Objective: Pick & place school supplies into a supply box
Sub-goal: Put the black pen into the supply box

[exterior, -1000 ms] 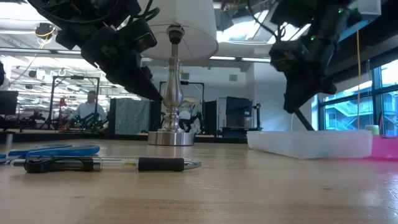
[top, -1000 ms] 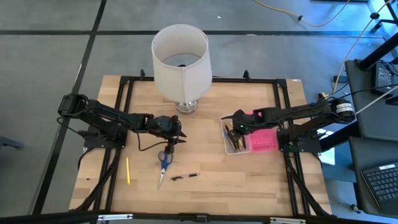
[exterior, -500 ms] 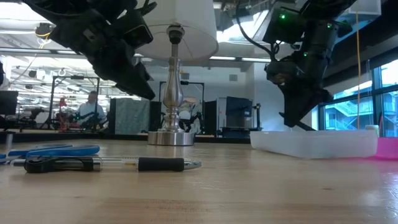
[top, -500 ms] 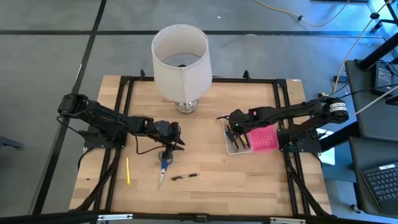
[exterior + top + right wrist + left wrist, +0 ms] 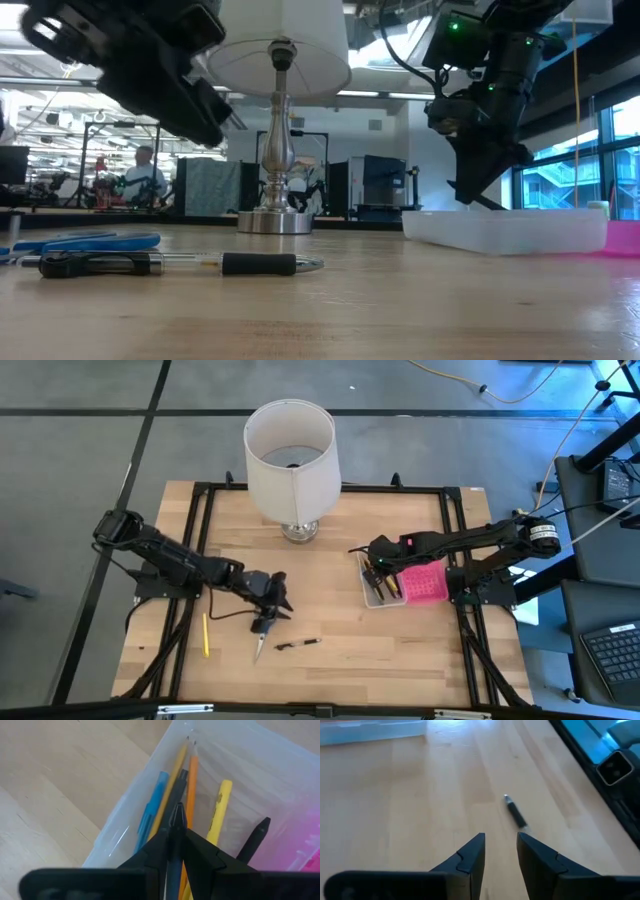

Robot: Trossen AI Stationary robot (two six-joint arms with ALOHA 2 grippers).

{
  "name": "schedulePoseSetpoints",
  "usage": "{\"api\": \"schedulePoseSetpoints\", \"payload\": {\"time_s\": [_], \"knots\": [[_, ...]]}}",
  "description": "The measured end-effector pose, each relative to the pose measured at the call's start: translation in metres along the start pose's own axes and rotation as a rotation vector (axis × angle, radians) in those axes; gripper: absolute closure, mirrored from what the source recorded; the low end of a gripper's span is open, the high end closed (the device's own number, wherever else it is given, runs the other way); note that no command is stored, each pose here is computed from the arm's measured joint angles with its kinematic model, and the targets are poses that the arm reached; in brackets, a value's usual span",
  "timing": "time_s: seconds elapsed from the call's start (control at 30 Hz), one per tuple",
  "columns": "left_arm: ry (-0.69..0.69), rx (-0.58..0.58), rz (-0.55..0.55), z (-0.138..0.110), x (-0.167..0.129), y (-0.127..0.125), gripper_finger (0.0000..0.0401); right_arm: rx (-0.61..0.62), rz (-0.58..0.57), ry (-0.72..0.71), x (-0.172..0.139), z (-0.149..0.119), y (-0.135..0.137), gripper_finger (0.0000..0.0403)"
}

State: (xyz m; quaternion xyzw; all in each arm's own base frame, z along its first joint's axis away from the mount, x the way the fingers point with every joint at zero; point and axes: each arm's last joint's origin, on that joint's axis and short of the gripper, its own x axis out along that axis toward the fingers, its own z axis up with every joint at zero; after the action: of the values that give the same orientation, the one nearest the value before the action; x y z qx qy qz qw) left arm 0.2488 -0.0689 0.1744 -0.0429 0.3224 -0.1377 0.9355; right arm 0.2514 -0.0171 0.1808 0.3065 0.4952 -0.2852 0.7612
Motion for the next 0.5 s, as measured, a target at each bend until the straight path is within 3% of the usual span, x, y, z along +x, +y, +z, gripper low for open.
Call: {"api": "schedulePoseSetpoints", "payload": {"time_s": [0.23, 0.5], "knots": [[-0.032, 0.005, 0.078, -0.002, 0.001, -0.021, 0.0282, 0.000, 0.008, -0.015, 0.000, 0.001, 0.001, 0.0340], [-0.078, 0.003, 0.026, -0.002, 0.000, -0.043, 0.0267, 0.001, -0.013, -0.043, 0.000, 0.002, 0.001, 0.0340]]}}
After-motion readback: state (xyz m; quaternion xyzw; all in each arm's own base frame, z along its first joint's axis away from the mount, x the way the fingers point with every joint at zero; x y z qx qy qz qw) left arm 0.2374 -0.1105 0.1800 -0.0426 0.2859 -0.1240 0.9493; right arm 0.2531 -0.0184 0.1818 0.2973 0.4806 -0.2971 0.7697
